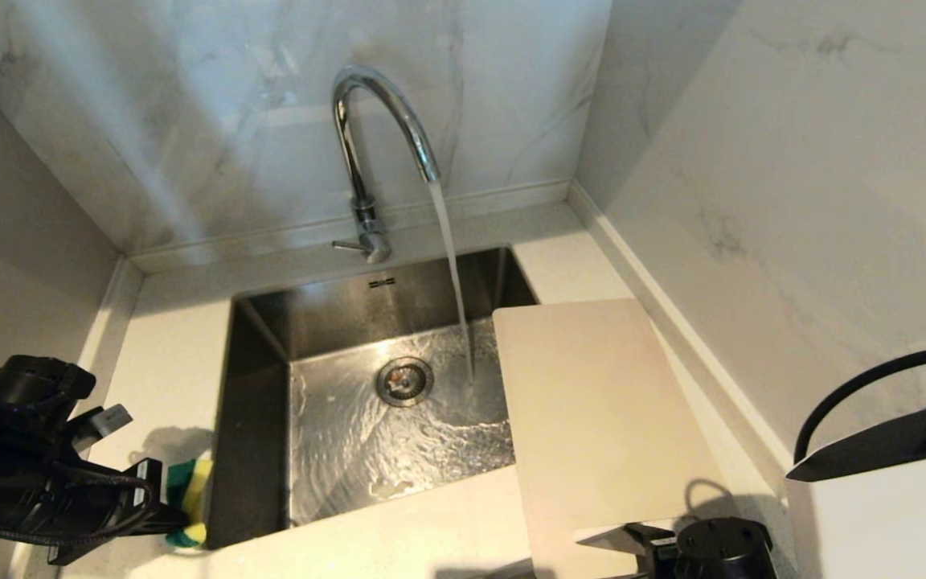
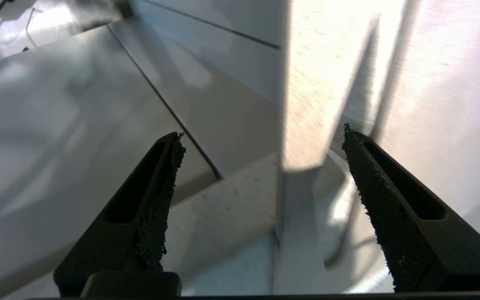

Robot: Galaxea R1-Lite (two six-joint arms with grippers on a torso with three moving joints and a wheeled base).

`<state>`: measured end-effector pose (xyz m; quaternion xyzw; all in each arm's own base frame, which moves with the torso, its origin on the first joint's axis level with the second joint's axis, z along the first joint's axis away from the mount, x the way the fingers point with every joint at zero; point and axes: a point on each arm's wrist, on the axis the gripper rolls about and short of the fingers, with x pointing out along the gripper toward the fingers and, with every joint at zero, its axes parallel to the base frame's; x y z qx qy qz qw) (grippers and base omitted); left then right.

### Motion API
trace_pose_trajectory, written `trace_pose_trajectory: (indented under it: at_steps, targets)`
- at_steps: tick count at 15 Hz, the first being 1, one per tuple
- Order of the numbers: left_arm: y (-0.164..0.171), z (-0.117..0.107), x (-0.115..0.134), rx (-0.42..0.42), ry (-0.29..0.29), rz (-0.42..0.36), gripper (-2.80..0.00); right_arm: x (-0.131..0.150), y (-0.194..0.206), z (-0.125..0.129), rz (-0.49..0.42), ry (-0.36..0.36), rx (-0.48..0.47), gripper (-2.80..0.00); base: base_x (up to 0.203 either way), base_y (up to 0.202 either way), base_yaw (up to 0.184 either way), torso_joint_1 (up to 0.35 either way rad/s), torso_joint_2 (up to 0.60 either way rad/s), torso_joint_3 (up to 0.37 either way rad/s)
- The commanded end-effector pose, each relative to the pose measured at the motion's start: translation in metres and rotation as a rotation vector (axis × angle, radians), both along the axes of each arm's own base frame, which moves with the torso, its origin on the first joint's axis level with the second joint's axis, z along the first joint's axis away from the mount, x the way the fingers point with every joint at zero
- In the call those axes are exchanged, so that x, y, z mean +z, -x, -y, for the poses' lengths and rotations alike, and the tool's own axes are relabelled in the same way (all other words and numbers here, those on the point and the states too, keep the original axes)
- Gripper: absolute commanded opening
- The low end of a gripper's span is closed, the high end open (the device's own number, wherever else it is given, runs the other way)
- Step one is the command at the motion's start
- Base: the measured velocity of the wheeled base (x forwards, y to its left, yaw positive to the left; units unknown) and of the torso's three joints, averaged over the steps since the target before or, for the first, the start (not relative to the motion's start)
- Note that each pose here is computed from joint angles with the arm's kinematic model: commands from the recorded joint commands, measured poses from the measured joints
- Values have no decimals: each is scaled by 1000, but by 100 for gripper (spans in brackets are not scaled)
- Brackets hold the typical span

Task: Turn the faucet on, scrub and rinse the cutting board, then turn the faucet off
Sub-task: Put down the cutting board, then put down the cleaning cloth

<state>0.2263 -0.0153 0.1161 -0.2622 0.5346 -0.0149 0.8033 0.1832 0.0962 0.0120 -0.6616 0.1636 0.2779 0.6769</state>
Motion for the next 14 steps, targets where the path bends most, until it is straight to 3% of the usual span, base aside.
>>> trace_pose_trajectory:
  at_steps: [1, 9, 14]
  targets:
    - [2, 0, 5, 1, 3, 19, -280, 21, 4, -2, 91, -44, 21, 0, 0, 0, 0, 0, 0, 0]
    - [10, 0, 15, 17, 13, 52, -280, 57, 31, 8, 132, -72, 53, 0, 0, 0, 0, 0, 0, 0]
    - [18, 2, 25, 13, 19, 77, -280, 80, 42, 15, 237, -145, 46, 0, 0, 0, 0, 0, 0, 0]
